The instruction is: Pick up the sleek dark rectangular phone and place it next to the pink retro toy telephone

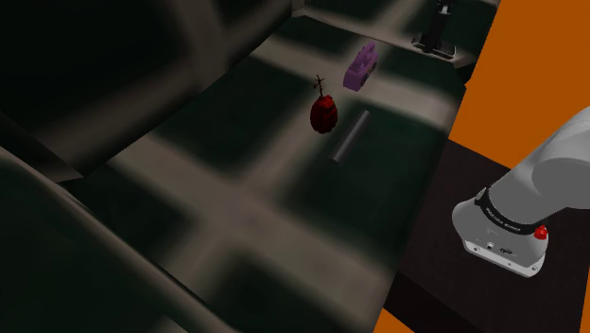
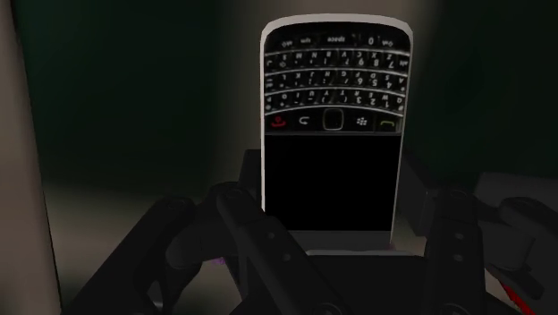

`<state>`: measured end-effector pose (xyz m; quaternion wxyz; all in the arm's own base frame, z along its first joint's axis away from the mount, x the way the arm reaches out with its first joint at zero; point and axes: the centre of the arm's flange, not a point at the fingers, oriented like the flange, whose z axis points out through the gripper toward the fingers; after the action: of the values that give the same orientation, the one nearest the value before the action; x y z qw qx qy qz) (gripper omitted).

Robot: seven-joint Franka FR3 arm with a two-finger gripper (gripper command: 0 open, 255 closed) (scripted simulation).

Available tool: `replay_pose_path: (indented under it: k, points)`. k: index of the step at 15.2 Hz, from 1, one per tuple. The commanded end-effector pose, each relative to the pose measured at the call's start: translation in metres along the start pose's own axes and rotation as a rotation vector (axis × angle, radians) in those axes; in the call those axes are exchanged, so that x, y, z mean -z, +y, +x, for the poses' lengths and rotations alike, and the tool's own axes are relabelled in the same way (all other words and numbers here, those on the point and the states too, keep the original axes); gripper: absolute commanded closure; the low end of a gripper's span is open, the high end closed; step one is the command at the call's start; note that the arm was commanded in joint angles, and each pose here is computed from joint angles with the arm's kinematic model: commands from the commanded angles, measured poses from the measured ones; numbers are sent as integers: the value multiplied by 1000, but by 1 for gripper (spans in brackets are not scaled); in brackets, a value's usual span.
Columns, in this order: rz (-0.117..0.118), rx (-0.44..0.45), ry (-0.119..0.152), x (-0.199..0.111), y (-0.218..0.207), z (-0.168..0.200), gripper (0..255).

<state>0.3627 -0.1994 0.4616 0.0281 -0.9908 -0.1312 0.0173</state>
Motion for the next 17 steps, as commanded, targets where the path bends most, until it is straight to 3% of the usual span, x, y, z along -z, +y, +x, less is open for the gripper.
replay_pose_path:
  k: [1,17]
  points:
    - [0,0,1,-10,1,1,255]
    - [0,0,1,-94,6,3,255]
